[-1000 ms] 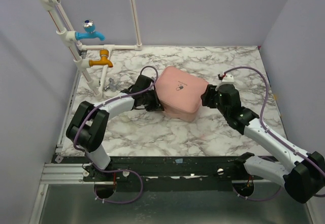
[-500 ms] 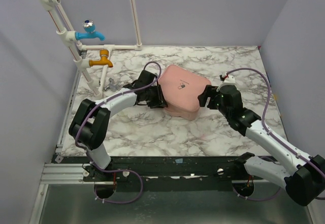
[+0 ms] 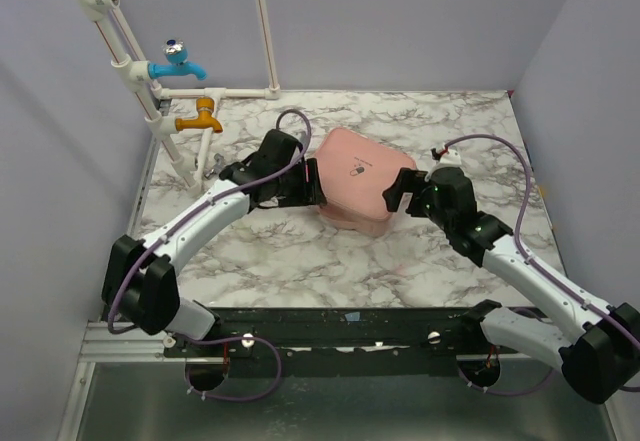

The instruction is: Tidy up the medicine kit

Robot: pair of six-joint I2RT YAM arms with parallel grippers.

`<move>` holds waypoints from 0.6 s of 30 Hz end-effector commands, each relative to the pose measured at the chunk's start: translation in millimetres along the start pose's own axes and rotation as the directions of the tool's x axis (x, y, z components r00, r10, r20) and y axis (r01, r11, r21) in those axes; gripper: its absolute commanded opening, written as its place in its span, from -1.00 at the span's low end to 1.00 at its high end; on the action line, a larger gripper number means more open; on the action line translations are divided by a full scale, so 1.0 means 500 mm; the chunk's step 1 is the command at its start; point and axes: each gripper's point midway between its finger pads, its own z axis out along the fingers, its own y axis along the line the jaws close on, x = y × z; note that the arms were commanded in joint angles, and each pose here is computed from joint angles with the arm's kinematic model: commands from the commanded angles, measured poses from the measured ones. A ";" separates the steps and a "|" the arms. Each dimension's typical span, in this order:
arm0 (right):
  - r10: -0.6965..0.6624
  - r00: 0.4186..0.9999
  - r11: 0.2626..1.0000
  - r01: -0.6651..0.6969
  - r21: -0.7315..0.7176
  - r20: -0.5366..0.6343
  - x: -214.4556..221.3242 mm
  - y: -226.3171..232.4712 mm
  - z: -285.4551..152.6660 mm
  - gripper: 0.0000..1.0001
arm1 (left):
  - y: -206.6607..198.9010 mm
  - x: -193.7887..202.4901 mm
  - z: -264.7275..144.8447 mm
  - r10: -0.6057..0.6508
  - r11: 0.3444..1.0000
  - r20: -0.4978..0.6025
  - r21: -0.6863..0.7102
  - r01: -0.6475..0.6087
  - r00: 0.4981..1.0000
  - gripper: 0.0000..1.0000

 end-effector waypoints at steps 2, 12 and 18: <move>0.045 0.999 0.999 -0.045 -0.012 0.018 -0.030 0.017 -0.009 1.00 | 0.017 -0.021 -0.099 0.105 0.992 0.113 -0.086 -0.096 0.988 0.24; 0.065 0.998 0.991 -0.065 0.116 0.004 -0.034 -0.019 -0.007 1.00 | 0.016 -0.043 -0.238 0.241 0.970 0.303 -0.120 -0.214 0.922 0.48; 0.100 0.992 0.988 -0.109 0.113 0.079 -0.055 -0.028 -0.036 1.00 | 0.041 -0.035 -0.298 0.271 0.961 0.398 -0.169 -0.221 0.876 0.97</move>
